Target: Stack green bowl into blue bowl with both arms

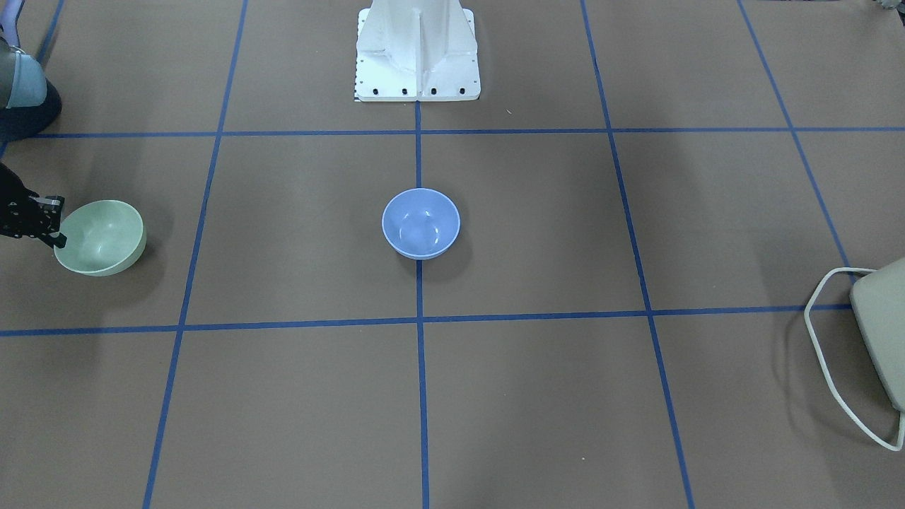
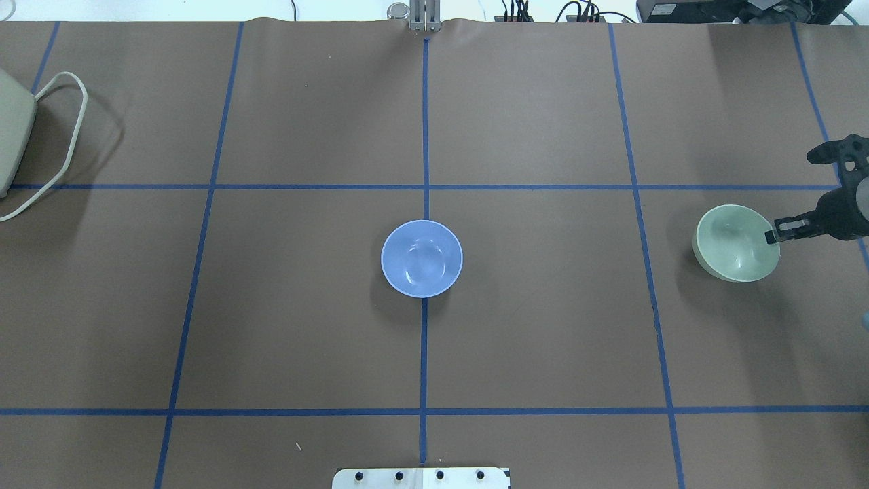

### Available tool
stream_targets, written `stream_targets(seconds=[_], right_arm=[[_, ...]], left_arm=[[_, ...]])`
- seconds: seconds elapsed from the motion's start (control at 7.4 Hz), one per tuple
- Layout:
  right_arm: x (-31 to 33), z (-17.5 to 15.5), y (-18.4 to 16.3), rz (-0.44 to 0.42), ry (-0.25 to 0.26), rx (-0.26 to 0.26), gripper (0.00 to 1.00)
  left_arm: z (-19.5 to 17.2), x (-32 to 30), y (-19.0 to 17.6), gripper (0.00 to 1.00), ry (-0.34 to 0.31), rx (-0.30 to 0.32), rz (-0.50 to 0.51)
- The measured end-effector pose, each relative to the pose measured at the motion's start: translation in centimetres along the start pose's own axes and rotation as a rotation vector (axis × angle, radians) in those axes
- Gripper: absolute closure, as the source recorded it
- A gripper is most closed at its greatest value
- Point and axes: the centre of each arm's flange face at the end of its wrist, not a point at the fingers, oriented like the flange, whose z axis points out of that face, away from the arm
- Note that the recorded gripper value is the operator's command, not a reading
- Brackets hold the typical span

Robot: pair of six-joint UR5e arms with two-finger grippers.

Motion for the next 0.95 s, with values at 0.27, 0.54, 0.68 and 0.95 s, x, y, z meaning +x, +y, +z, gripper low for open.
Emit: stream_targets(seconds=[0.27, 0.54, 0.68, 0.95], right_arm=[[-5.4, -3.6, -4.1, 0.016, -0.03, -0.004, 1.0], [-14.5, -9.1, -8.1, 0.111, -0.052, -0.018, 1.0], [-20.0, -10.4, -9.4, 0.183, -0.082, -0.028, 1.0], [-32.0, -9.3, -10.3, 0.303, -0.091, -0.051, 1.0]], left_arm=[[2.1, -1.4, 1.4, 0.01, 0.002, 0.002, -0.064], [4.3, -2.9, 3.8, 0.01, 0.004, -0.007, -0.101], [4.6, -3.0, 4.7, 0.01, 0.004, -0.007, -0.109], [4.8, -3.2, 5.6, 0.01, 0.003, -0.009, -0.118]])
